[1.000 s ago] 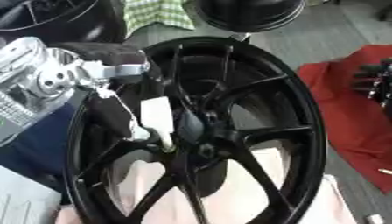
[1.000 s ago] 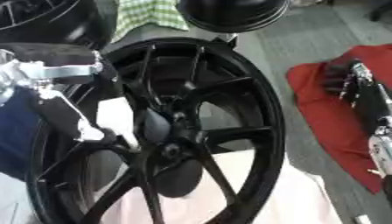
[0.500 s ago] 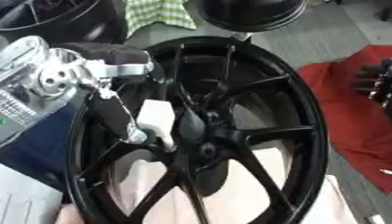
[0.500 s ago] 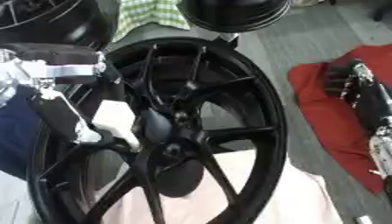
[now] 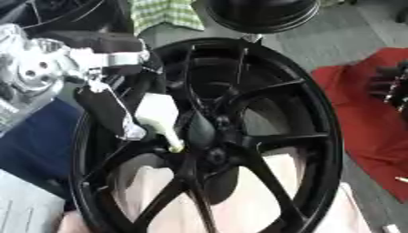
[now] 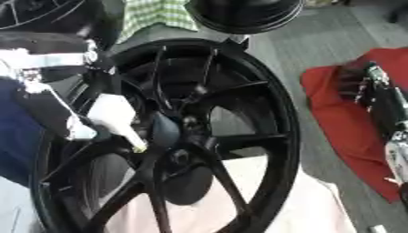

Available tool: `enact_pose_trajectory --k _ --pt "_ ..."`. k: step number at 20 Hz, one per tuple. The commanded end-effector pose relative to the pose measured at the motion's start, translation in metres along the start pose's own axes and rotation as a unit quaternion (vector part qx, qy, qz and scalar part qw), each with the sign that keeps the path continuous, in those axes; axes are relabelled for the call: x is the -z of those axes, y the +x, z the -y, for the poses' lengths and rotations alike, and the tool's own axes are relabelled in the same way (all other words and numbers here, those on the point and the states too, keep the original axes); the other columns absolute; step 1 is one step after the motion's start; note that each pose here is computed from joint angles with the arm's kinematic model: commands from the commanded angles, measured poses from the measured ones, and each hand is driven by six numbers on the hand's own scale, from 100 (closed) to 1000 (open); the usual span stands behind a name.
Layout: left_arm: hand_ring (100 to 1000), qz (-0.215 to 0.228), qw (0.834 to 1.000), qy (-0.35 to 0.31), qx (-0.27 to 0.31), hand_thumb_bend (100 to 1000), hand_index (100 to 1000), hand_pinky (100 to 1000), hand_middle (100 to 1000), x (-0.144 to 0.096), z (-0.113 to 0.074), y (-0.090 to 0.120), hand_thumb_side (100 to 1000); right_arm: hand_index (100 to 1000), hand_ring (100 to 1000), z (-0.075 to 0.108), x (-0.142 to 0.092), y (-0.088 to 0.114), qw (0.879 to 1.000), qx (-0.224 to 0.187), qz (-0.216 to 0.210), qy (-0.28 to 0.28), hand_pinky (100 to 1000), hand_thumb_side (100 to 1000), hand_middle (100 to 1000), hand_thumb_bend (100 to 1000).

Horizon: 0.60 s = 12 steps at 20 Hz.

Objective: Pull the pin out of the wheel hub.

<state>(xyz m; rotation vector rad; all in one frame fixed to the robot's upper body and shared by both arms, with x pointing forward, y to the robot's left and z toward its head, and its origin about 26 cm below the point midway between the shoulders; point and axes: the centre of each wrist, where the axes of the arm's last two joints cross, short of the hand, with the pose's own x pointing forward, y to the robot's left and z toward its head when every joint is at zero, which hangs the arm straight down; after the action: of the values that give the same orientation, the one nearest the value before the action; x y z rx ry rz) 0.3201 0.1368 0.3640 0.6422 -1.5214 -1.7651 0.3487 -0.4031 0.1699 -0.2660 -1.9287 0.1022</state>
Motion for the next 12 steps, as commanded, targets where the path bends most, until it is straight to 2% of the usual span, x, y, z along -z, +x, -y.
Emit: enact_pose_trajectory --k 1,7,12 --pt "538 -0.048 0.997 -0.019 -0.061 429 399 676 364 -0.025 -0.022 -0.003 100 761 720 0.006 0.003 0.009 1.000 -0.012 0.013 -0.003 776 905 678 100" --pt "528 -0.035 0.995 0.060 -0.077 452 385 658 347 -0.052 -0.042 -0.006 100 761 720 0.007 0.003 0.008 1.000 -0.011 0.014 -0.005 776 904 677 100" --pt "523 -0.063 0.983 0.144 -0.098 466 378 648 339 -0.077 -0.061 -0.031 100 761 719 0.009 0.003 0.010 1.000 -0.013 0.017 -0.009 776 901 677 100"
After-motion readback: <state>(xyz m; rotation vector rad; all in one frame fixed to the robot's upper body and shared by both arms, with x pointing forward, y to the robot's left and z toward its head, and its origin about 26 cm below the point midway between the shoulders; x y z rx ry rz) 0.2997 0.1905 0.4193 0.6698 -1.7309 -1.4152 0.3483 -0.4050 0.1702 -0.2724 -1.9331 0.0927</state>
